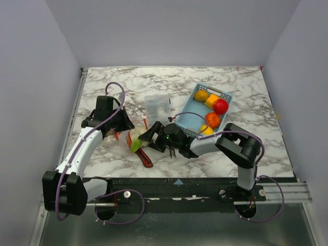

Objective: Place the food in the zip-top bag and seal the zipper
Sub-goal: Adjust the fake vegetable in the zipper food storage bag.

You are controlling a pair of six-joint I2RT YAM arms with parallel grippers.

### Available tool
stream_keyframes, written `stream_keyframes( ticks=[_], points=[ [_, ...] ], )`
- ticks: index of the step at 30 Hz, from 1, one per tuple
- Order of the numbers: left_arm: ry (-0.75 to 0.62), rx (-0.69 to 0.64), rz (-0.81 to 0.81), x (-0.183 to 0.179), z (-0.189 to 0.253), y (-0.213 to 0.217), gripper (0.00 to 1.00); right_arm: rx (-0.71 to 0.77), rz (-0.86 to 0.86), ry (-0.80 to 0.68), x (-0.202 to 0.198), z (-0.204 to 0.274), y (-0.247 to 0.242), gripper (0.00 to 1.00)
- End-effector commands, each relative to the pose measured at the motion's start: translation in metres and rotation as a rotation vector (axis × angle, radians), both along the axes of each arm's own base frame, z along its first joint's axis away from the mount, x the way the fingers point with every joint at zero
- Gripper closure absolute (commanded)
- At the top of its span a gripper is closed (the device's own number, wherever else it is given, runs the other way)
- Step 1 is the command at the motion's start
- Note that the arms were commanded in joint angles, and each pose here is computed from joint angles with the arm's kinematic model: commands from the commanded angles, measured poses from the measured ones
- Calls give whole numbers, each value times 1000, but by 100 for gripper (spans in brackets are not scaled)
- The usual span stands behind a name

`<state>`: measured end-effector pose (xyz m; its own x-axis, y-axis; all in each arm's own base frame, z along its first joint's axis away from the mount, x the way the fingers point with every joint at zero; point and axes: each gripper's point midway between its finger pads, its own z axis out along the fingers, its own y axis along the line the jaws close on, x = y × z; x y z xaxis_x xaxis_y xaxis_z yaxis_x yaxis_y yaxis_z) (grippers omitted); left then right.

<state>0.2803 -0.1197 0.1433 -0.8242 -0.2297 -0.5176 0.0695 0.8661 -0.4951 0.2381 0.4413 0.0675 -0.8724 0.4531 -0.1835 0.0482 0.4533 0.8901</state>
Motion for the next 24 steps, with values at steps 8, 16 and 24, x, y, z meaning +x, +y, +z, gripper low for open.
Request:
stream_keyframes(
  ticks=[8, 16, 24],
  points=[
    [-52, -8, -37, -6, 11, -4, 100, 84, 69, -79, 9, 29, 42, 42],
    [-115, -29, -54, -15, 37, -11, 100, 65, 145, -269, 20, 81, 79, 64],
    [-304, -76, 42, -28, 138, 0, 100, -59, 191, -450, 42, 122, 110, 61]
  ],
)
